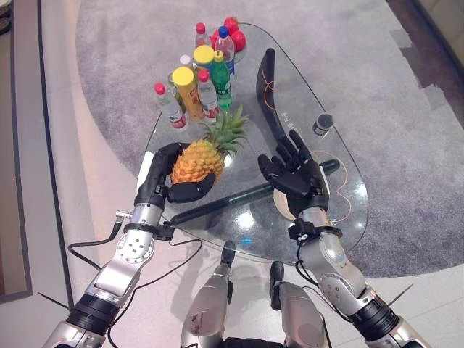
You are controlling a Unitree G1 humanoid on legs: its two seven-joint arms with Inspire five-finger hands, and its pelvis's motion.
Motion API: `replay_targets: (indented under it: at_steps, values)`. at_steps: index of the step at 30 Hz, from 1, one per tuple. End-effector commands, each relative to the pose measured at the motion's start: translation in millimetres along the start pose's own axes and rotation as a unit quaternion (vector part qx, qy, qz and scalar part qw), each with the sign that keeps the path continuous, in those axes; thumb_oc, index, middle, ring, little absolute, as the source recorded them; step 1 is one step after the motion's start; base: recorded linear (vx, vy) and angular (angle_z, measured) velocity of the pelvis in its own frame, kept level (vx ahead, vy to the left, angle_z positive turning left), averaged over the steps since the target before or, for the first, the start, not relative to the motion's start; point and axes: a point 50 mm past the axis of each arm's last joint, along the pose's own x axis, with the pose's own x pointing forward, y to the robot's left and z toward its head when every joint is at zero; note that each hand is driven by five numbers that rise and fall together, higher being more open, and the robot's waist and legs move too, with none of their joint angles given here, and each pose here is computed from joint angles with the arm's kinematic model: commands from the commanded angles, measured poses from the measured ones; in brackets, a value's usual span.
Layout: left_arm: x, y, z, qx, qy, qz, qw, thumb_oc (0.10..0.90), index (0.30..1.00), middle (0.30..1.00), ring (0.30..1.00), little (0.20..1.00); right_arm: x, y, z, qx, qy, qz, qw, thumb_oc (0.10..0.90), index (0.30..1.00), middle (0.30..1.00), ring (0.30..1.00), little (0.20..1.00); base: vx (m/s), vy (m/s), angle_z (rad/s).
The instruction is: Pick up the fruit to the plate
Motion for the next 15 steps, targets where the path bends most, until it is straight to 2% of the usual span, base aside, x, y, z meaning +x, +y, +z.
replay_targets:
  at_steps: [1,8,15]
  values:
    - [7.1,11.0,81.0,-0.025,-0.217,0.013,0.976,0.100,0.300,0.300,0.300,0.200,-2.7,40.3,31.4,0.092,-0.059,0.136,0.985,0.800,0.900,0.900,0.900,0.900,0.00,0.001,0.12]
    - [6.6,0.4,76.9,-0.025,-0.205,-0.029,0.978,0.100,0.300,0.300,0.300,0.200,-6.7,58.8,19.6,0.148,-0.003,0.252,0.956,0.800,0.900,0.900,0.900,0.900,0.03,-0.006,0.07]
    - [6.3,-14.9,69.5,-0.028,-0.178,-0.094,0.979,0.100,0.300,0.300,0.300,0.200,-9.6,68.7,14.6,0.160,0.006,0.295,0.942,0.800,0.900,0.900,0.900,0.900,0.04,-0.004,0.05]
